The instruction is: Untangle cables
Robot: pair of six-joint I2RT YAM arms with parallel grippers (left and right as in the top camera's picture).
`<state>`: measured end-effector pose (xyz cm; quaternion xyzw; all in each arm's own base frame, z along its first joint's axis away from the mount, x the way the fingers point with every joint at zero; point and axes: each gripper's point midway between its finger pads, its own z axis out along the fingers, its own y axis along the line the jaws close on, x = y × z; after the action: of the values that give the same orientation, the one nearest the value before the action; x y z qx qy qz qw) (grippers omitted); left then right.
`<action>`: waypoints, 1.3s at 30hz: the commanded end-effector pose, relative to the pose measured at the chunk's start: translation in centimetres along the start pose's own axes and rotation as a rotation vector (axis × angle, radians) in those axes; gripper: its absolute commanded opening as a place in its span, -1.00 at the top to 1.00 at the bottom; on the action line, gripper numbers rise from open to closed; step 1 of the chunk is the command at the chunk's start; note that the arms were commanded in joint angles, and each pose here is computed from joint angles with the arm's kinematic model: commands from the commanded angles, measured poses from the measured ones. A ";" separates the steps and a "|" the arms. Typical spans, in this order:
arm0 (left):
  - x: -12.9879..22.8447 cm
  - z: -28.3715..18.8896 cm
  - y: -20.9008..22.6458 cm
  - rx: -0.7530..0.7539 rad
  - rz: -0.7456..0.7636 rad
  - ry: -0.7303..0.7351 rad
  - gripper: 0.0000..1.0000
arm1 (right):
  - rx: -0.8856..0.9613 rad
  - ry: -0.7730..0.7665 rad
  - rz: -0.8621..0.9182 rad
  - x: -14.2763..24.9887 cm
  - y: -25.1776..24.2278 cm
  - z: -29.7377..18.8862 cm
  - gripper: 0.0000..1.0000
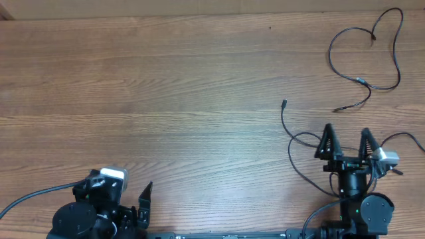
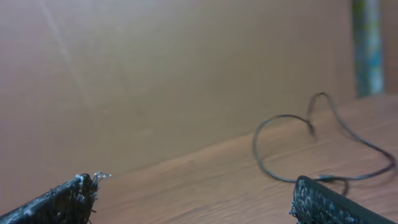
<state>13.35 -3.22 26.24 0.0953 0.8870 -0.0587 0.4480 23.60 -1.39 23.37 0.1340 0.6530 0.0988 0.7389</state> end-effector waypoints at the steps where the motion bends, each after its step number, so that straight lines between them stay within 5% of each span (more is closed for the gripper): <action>1: -0.1 0.0 0.0 0.001 -0.018 -0.005 -1.00 | 0.073 -0.047 0.000 0.7 -1.8 0.2 -1.00; 7: -0.1 0.0 0.0 0.001 -0.018 -0.005 -0.99 | 0.081 -0.045 -0.005 2.1 -2.4 0.4 -1.00; 12: -0.1 0.0 0.0 0.001 -0.018 -0.005 -0.99 | 0.098 0.101 -0.013 5.6 -3.0 0.3 -1.00; 39: -0.1 0.0 0.0 0.001 -0.018 -0.005 -1.00 | 0.091 0.102 -0.012 5.6 -2.9 0.3 -1.00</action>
<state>13.35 -3.22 26.25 0.0953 0.8869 -0.0588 0.4481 24.52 -2.32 17.38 0.1594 0.6953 0.0729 0.6971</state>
